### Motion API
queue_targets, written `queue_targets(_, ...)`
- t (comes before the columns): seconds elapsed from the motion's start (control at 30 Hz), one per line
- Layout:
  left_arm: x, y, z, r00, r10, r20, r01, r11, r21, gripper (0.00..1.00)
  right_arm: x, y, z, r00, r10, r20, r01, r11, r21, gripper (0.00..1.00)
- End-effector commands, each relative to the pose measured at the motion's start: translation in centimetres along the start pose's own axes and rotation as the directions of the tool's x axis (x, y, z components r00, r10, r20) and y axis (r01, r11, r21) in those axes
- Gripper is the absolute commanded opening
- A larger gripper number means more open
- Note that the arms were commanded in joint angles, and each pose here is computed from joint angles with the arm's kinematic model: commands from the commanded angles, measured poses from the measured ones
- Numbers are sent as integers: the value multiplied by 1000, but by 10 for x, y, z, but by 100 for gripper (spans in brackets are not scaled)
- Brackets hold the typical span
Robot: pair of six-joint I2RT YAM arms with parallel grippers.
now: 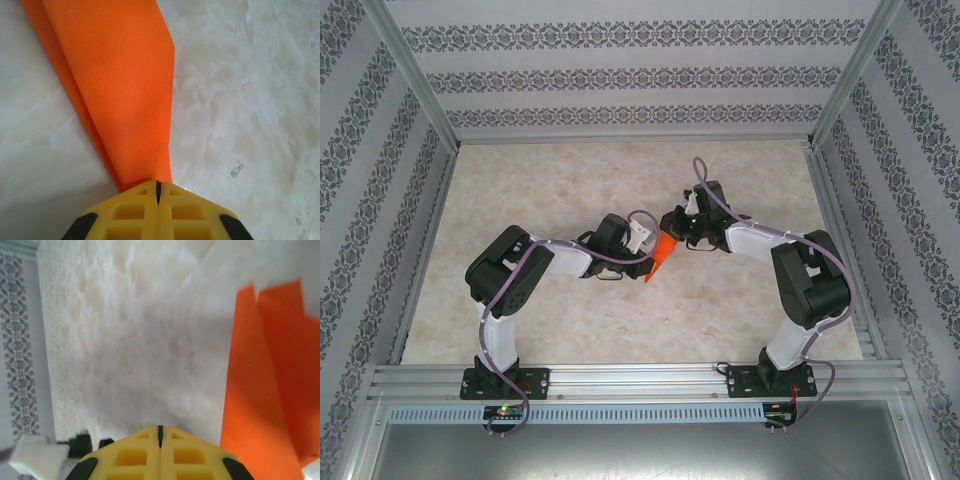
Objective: Fold a paper plane with a square sheet of paper (pick it up from the middle)
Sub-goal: Fold the wing for the fifth time at the center of the table.
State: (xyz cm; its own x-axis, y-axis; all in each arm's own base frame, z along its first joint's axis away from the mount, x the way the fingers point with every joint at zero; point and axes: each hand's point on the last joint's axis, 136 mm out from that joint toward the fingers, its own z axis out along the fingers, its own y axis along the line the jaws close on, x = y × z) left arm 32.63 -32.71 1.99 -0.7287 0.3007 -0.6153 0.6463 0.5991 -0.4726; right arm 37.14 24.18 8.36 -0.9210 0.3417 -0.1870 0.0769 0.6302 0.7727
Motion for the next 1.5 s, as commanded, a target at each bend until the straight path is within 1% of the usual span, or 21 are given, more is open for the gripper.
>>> queue_targets(0.0,95,33,1,949,-167,-267,139,983,-121,0,28,-16,16,995,60,-85,-59,998,6,5)
queue_targets(0.27,94,31,-1,950,-161,-269,134,984,-118,0,30,-29,42,989,71,-131,-67,997,35,5)
queue_targets(0.4,96,31,-2,948,-162,-273,134,984,-120,0,24,-46,51,990,62,-128,-48,993,108,5)
queue_targets(0.53,100,33,-3,944,-163,-286,131,983,-127,0,12,-66,55,994,41,-98,-21,981,191,6)
queue_targets(0.67,103,33,-4,941,-163,-298,129,983,-130,0,1,-73,53,997,19,-78,0,971,239,6)
queue_targets(0.8,108,34,-5,936,-168,-309,131,982,-136,0,-13,-76,53,998,18,-56,-4,972,235,6)
queue_targets(1.0,113,34,-6,930,-175,-322,136,981,-140,0,-36,-66,55,999,-17,-28,23,975,223,6)
queue_targets(1.47,118,36,-6,923,-186,-337,144,979,-148,0,-80,-67,60,1000,4,-3,-3,982,190,6)
